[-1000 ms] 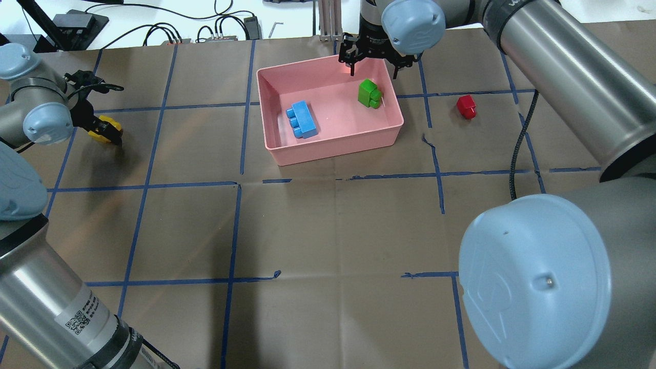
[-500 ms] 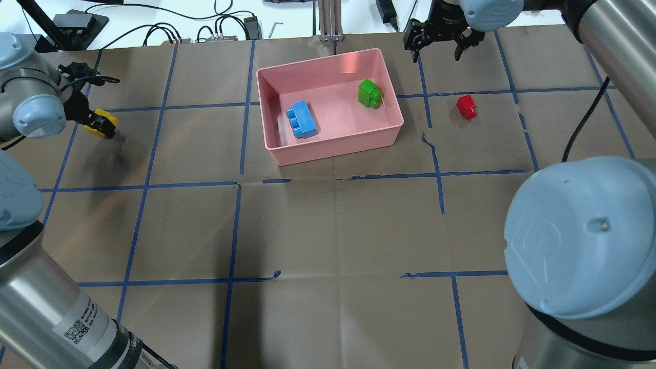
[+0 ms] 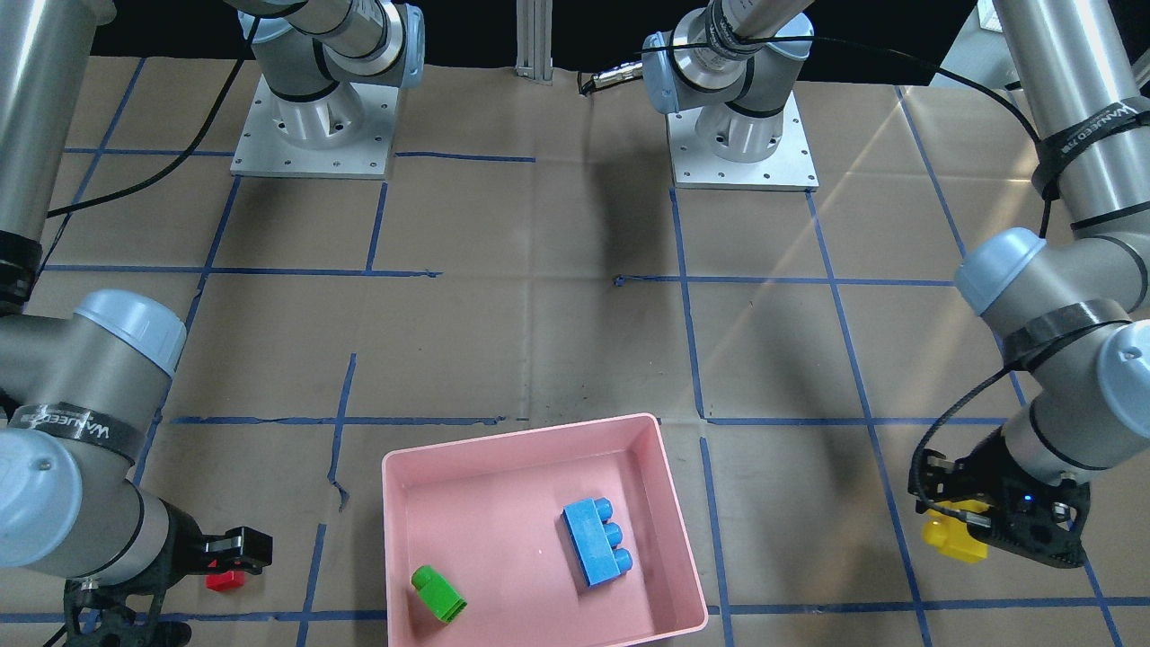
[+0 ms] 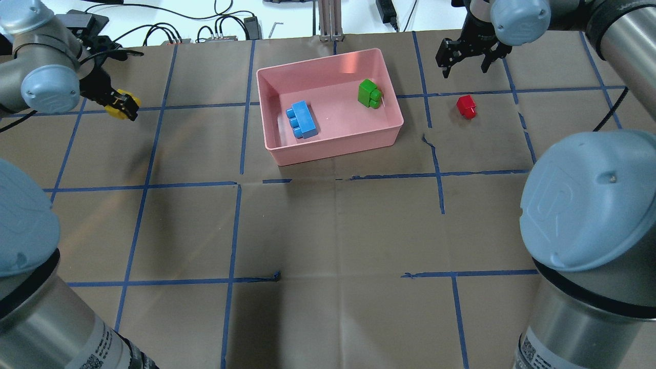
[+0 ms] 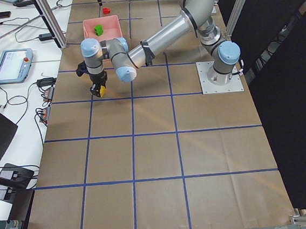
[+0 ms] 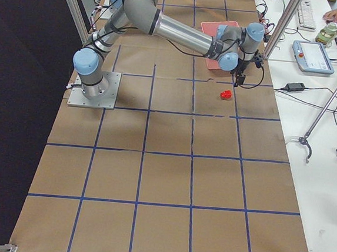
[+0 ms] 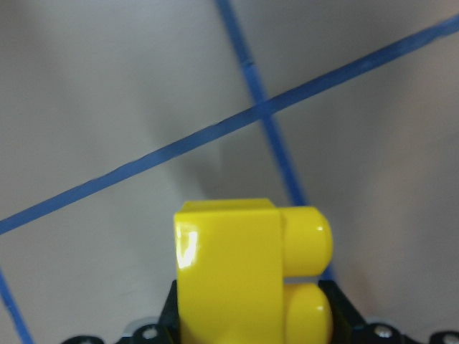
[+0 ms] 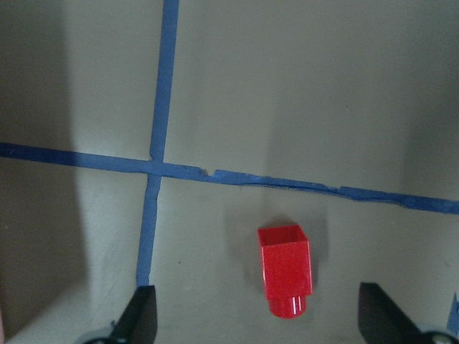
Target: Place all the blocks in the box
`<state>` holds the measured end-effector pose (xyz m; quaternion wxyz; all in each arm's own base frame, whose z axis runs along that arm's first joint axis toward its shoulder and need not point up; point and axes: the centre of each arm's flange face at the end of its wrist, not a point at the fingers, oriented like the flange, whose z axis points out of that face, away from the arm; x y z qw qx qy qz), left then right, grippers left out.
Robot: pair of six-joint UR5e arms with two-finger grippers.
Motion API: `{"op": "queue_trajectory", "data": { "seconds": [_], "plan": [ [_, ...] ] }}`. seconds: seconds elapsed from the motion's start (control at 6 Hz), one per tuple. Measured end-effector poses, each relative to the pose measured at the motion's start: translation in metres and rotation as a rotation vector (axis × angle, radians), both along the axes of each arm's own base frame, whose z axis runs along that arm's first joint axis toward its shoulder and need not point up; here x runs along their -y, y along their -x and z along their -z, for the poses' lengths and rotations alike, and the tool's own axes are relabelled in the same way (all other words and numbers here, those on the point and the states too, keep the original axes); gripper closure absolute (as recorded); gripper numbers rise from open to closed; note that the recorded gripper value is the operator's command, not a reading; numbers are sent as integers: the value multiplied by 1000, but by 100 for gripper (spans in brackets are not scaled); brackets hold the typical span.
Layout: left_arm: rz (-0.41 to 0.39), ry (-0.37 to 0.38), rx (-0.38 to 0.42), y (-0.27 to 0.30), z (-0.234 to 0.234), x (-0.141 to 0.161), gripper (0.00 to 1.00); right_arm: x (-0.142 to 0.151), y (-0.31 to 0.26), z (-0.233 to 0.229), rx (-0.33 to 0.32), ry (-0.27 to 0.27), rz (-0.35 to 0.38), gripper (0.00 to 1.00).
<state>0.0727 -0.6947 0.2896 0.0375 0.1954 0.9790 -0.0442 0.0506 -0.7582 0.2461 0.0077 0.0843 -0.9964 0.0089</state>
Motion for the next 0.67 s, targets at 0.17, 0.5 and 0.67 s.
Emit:
{"op": "queue_trajectory", "data": {
  "seconds": [0.17, 0.5, 0.67],
  "plan": [
    [-1, 10, 8, 38, -12, 0, 98, -1, 14, 31, 0, -2, -18, 1],
    [13, 34, 18, 108, -33, -3, 98, -7, 28, 63, -1, -3, -23, 55],
    [-4, 40, 9, 139, -36, -6, 98, -8, 29, 65, -2, -3, -17, 75]
  ]
}}
